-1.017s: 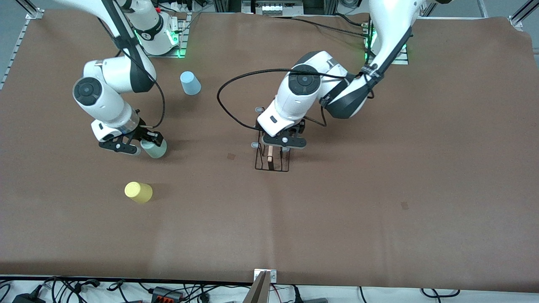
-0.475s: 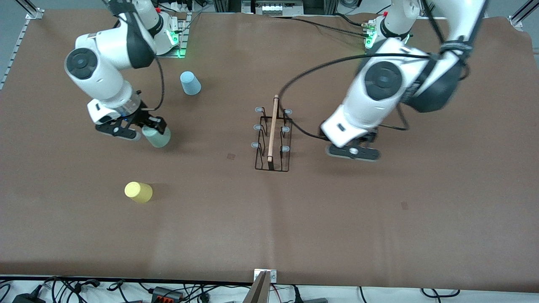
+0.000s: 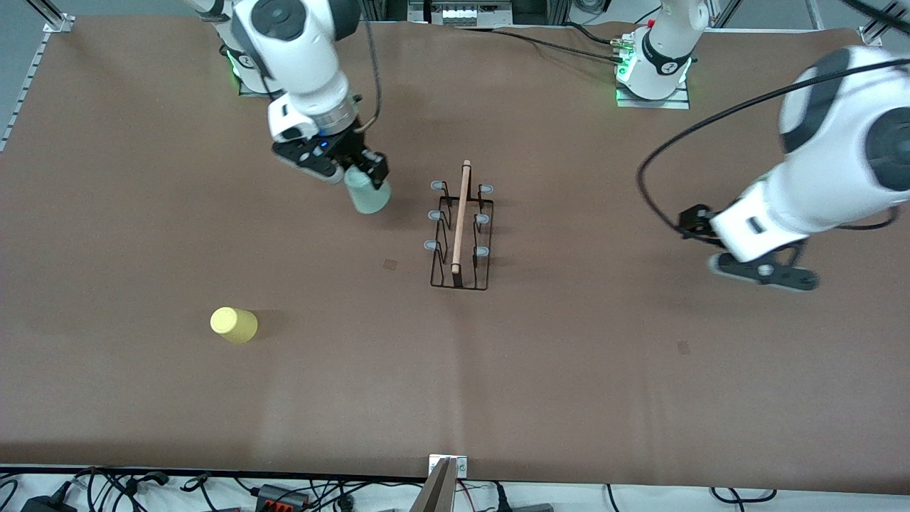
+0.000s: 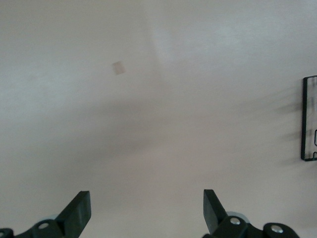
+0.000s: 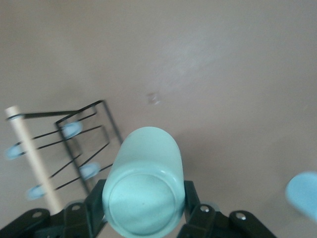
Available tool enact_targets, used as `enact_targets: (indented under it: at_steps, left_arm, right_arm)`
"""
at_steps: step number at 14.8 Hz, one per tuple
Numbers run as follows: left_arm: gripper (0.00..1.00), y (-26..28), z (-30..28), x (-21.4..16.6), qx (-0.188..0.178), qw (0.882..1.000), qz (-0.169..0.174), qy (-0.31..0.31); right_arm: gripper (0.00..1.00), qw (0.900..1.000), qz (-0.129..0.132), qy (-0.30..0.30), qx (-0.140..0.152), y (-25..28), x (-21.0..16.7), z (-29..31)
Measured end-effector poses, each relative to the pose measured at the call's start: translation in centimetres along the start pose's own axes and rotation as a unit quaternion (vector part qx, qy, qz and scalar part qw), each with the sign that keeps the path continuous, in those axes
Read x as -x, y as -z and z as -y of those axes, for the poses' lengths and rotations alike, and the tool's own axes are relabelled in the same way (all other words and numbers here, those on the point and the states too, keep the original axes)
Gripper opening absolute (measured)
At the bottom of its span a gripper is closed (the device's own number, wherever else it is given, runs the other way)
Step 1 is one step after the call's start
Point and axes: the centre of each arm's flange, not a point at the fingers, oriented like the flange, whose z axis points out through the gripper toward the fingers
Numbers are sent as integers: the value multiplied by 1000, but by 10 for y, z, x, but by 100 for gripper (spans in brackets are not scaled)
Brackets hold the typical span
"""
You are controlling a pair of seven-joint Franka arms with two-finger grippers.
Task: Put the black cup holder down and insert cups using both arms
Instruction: 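Hang the teal cup on a rack peg with the right gripper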
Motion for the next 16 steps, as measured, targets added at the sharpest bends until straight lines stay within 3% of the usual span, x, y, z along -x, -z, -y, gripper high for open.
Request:
enact_targets:
  at_steps: [3,6,10,11,13,16]
  left_arm:
    - [100,22,26,10,1,1000,-12,24]
    - [100,41,53,35,22,997,-22,67]
    - [100,61,65,72,16,988,-123,87]
    - [100,60,62,87,15,987,-134,87]
    - [100,55,57,113,15,987,-135,87]
    - [100,48,53,122,13,988,-130,86]
  right_arm:
    - [66,999,19,-26,-8,-7,39,35]
    - [66,999,34,-32,3,-34,57,49]
    - [66,998,49,-35,15,-68,76,55]
    - [66,998,51,-34,18,-72,76,54]
    - [66,998,53,-34,21,-76,77,54]
    - [66,998,55,-33,25,-80,79,54]
